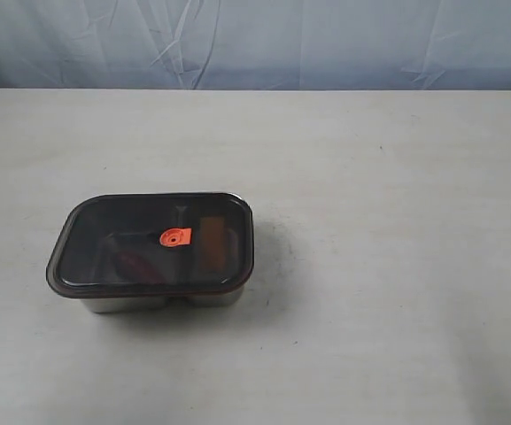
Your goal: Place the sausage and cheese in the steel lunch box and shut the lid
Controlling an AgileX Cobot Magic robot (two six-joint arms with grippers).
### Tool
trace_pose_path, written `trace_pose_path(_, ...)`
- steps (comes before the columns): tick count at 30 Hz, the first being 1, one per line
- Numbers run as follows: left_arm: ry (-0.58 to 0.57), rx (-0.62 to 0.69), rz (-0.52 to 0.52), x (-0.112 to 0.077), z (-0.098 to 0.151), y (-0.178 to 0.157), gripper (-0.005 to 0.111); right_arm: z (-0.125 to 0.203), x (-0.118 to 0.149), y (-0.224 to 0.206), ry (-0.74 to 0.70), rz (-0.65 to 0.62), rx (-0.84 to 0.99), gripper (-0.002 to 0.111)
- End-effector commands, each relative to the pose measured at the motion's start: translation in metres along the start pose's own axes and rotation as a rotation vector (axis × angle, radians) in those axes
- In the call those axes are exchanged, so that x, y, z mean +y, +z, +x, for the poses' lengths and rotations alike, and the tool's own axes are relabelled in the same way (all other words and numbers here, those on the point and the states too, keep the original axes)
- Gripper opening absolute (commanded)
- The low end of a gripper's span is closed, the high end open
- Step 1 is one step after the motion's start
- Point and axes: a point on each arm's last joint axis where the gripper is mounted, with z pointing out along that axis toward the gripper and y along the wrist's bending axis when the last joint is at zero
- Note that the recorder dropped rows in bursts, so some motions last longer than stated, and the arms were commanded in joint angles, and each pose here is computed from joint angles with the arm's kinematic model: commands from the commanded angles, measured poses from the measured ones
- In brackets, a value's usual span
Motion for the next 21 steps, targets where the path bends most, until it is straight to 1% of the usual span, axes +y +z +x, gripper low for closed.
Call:
trace_pose_path(1, 0.096, -0.003, -0.042, 0.004, 0.001, 0.0, 0.0, 0.002, -0.001, 0.0, -0.008, 0.005, -0.001, -0.001)
trace_pose_path(3, 0.097, 0.0, -0.069, 0.006, 0.001, 0.0, 0.0, 0.002, -0.001, 0.0, -0.008, 0.005, -0.001, -0.001)
trace_pose_path(7, 0.048, -0.003, -0.118, 0.011, 0.001, -0.001, 0.0, 0.002, -0.001, 0.0, -0.008, 0.005, -0.001, -0.001)
trace_pose_path(9, 0.056, -0.001, -0.132, 0.012, 0.001, -0.001, 0.0, 0.002, -0.001, 0.0, -0.008, 0.005, -0.001, -0.001)
trace_pose_path(14, 0.1, 0.005, -0.149, 0.014, 0.001, -0.001, 0.0, 0.002, -0.001, 0.0, -0.008, 0.005, -0.001, -0.001)
trace_pose_path(17, 0.06, 0.004, -0.164, 0.015, 0.001, -0.001, 0.0, 0.002, -0.001, 0.0, 0.001, 0.001, -0.002, -0.001)
trace_pose_path(21, 0.06, 0.004, -0.171, 0.016, 0.001, -0.001, 0.0, 0.002, -0.001, 0.0, 0.013, -0.001, 0.0, -0.001)
